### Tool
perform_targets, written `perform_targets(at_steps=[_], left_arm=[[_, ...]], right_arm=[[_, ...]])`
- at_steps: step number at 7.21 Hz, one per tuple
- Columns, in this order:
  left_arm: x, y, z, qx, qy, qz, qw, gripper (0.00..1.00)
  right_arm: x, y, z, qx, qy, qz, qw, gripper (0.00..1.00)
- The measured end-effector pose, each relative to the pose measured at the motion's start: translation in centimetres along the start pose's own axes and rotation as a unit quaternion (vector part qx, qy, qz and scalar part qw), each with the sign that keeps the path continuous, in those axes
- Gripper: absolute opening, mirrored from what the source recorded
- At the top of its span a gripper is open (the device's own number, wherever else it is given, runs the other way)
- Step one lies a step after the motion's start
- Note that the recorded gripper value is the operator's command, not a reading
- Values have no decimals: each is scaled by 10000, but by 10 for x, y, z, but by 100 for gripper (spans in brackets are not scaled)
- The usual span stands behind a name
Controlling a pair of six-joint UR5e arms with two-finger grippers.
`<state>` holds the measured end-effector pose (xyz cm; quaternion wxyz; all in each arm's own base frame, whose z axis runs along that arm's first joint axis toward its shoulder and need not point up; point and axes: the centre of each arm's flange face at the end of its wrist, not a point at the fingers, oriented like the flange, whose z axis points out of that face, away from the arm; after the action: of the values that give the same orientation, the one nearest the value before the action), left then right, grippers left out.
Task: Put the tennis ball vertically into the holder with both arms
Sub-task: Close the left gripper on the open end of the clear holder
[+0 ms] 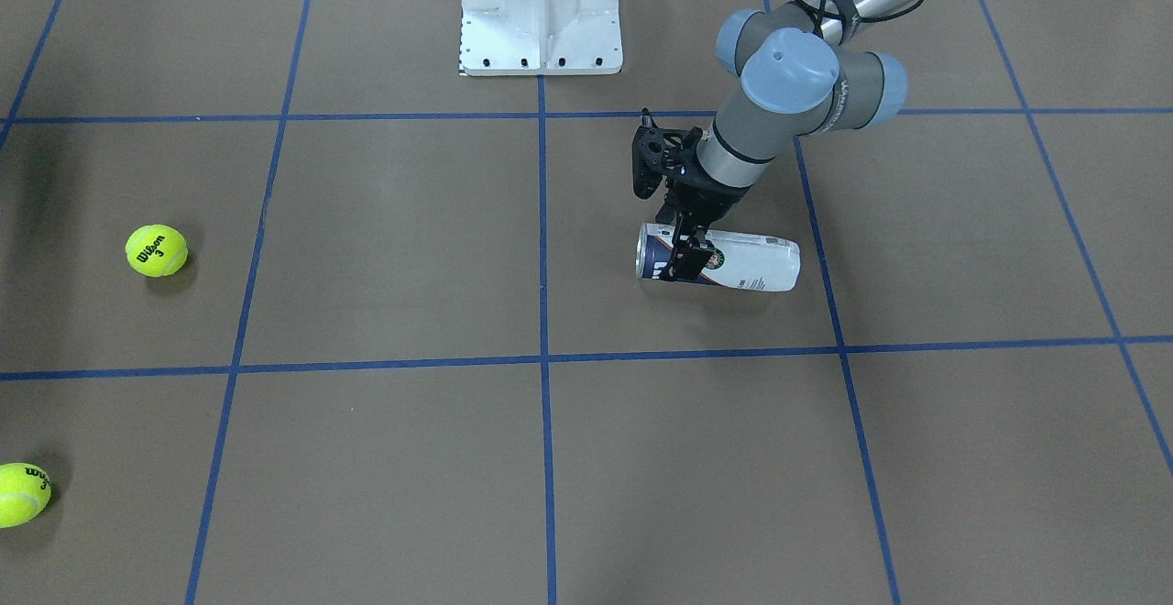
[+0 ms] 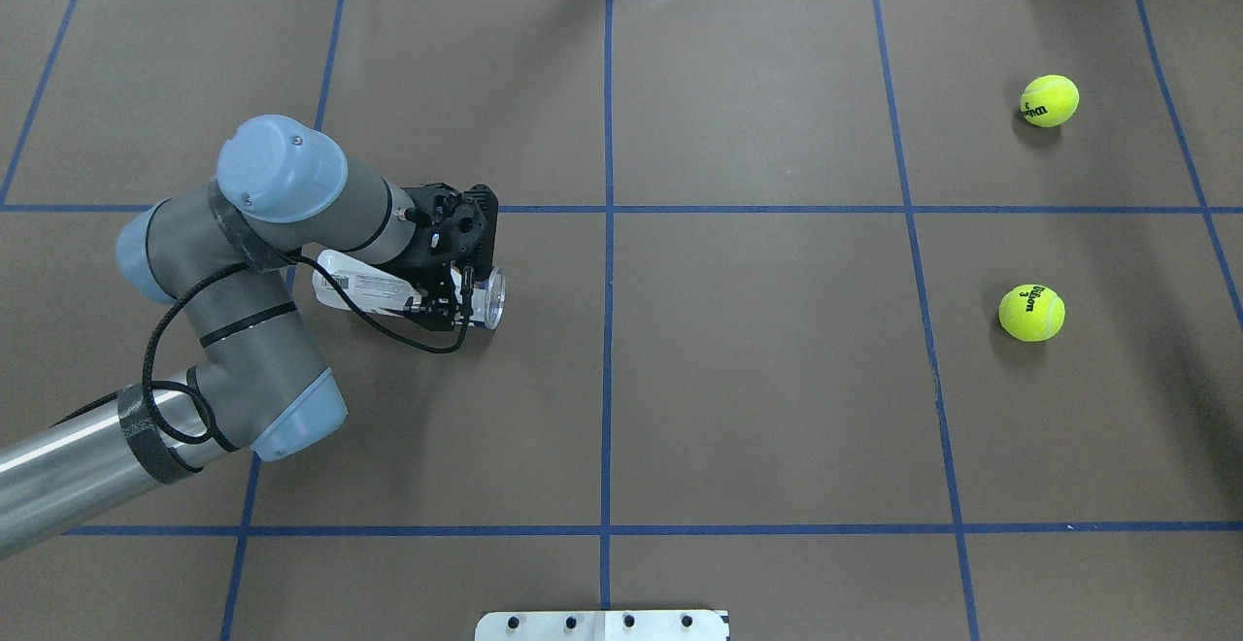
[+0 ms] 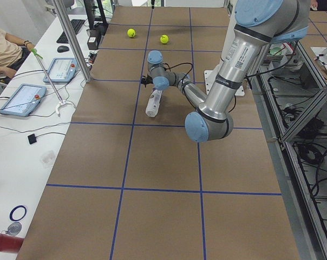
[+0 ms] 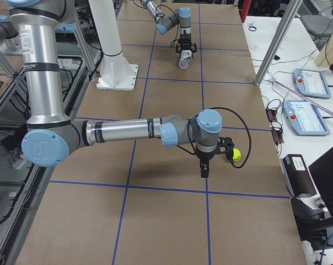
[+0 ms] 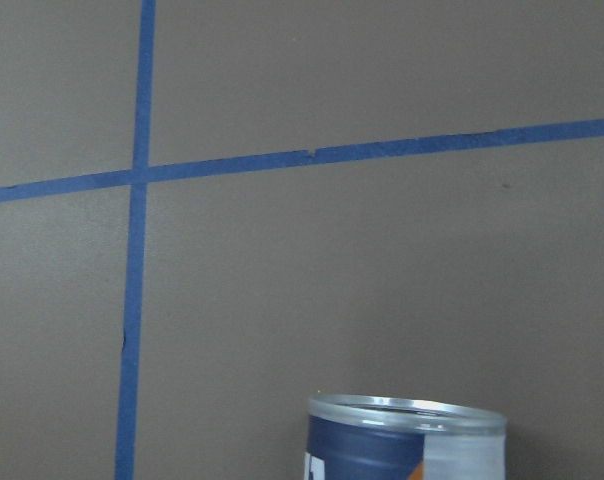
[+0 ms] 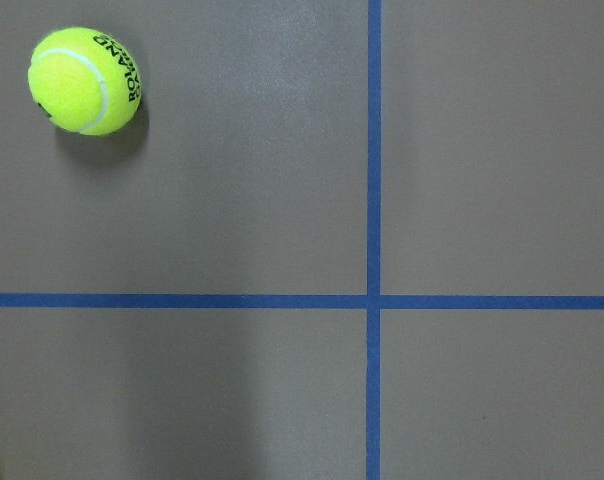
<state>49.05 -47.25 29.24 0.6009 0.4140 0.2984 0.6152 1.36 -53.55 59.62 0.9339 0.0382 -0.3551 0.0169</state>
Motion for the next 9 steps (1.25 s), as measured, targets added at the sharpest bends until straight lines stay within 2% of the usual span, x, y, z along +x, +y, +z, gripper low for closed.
perform_targets(at_steps=[5,9], left_arm=[[10,-4,27,-120,172,-133,9997,100],[13,-12,35,-124,218,-382,9990,100]], right_arm=[[1,0,1,-7,3,6,10000,100],[2,1,3,-30,4,26,10000,100]])
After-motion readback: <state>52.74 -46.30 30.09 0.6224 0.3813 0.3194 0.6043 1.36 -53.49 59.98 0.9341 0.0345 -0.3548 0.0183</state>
